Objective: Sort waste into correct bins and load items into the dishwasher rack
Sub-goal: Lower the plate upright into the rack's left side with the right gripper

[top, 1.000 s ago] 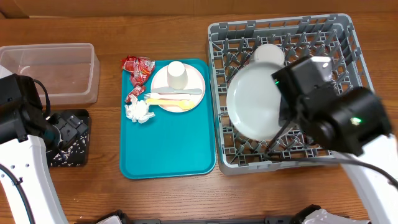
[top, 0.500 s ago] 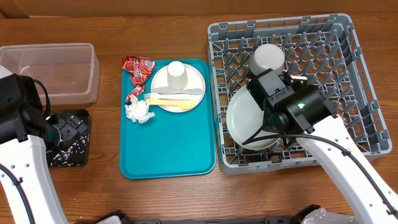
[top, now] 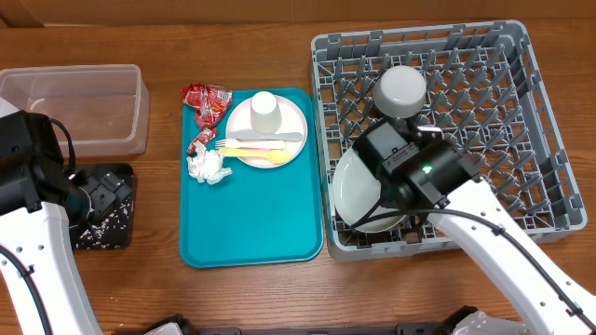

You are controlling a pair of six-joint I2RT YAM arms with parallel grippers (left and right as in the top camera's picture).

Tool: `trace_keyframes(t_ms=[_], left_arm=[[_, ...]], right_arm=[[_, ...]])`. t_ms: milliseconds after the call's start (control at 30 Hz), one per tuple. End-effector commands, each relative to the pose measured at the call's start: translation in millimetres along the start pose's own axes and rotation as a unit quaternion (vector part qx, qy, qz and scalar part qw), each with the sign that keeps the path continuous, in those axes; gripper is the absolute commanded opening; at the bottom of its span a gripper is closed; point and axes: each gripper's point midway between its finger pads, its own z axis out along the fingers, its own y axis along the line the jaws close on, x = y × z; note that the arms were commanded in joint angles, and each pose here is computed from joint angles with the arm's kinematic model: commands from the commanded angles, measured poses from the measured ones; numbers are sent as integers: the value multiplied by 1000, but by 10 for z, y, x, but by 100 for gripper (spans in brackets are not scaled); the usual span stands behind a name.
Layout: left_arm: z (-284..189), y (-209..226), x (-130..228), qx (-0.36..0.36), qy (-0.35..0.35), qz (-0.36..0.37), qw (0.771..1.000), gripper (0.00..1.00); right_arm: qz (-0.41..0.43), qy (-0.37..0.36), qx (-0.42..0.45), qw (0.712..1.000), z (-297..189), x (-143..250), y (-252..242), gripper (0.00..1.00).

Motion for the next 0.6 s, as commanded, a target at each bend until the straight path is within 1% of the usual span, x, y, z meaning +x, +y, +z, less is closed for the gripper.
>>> trace_keyframes(t_ms=[0,133,200,267,333,367,433,567], left_arm=[[-28,5,-39,1,-6,-10,1000,100],[-28,5,-39,1,-6,-10,1000,100],[-28,5,-39,1,-6,-10,1000,100],[-28,5,-39,1,-6,-10,1000,100],[-28,5,-39,1,-6,-10,1000,100],[-28,5,-39,1,-6,-10,1000,100],[-28,5,-39,1,-6,-10,1000,100],[-28,5,-39,1,-6,-10,1000,100]], right_arm=[[-11,4,-8,1000,0,72,145,4],[-29,14,-5,999,45,126,257,4],[-32,19,-5,999,62,140,279,8],[-31,22,-9,999,58,148,293,19],[-29,25,-18,999,29,142,319,41],[-27,25,-24,999,8,135,338,49],[-23,27,-40,999,-58,111,379,49],[-11,21,-74,997,-266,15,440,48]])
